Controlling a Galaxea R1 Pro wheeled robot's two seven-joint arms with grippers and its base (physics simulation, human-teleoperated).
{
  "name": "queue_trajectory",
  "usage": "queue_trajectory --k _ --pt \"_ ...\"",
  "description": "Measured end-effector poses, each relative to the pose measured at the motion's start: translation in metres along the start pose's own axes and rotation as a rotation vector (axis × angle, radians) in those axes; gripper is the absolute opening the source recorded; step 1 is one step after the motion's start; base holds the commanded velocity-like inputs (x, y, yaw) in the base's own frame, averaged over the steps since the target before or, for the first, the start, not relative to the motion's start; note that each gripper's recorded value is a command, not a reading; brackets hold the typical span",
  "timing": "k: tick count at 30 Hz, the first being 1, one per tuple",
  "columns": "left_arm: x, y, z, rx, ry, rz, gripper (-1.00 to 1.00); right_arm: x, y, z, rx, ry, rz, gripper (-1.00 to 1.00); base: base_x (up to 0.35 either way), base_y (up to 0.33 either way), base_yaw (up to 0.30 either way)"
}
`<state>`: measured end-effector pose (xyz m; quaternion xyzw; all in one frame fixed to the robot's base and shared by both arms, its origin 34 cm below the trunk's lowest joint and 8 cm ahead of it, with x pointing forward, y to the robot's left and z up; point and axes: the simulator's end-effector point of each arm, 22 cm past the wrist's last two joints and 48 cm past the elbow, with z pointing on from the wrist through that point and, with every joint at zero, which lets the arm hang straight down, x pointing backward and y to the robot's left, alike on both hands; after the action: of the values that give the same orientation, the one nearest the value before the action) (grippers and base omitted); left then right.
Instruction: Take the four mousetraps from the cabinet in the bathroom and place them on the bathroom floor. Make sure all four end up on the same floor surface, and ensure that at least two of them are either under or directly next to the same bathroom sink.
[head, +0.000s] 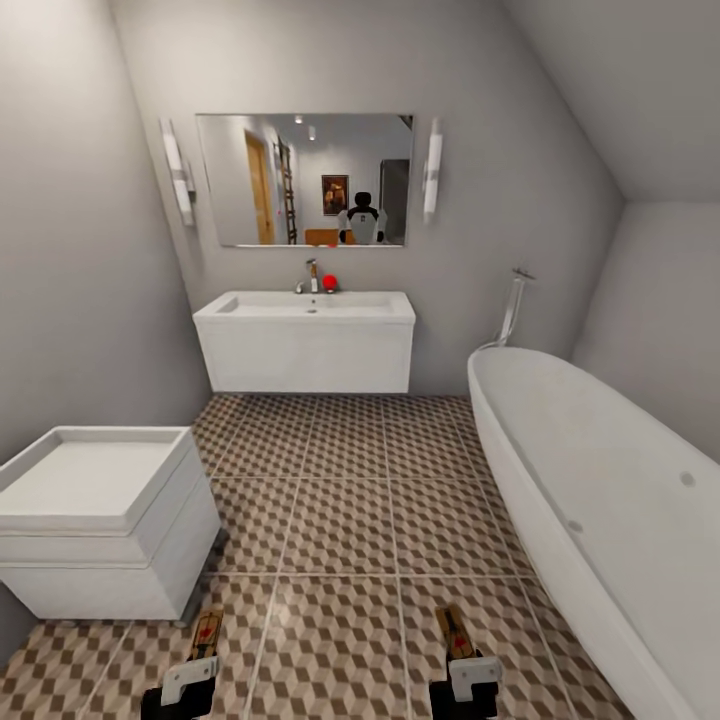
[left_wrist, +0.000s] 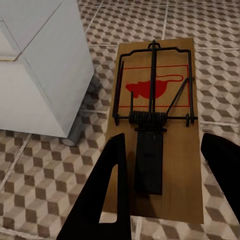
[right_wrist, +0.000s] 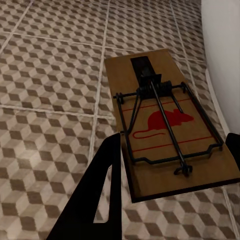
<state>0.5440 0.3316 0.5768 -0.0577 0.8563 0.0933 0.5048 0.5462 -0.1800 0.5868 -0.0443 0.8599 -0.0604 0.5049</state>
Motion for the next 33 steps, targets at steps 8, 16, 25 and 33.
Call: queue_trajectory --k 8,16,25,33 --pt "0.0 0.0 0.0 0.0 0.0 0.0 -1.0 0.0 0.0 0.0 0.0 0.0 0.0 -1.0 0.342 0.0 0.0" --pt "0.0 0.0 0.0 0.0 0.0 0.0 -1.0 0.0 0.0 0.0 0.0 0.0 0.0 -1.0 0.342 0.0 0.0" --pt "0.0 0.0 0.0 0.0 0.0 0.0 -1.0 0.0 0.0 0.0 0.0 0.0 0.0 -1.0 0.342 0.0 0.0" --pt "0.0 0.0 0.0 0.0 0.0 0.0 -1.0 -0.0001 0.0 0.0 0.0 0.0 0.0 -1.0 0.342 0.0 0.0"
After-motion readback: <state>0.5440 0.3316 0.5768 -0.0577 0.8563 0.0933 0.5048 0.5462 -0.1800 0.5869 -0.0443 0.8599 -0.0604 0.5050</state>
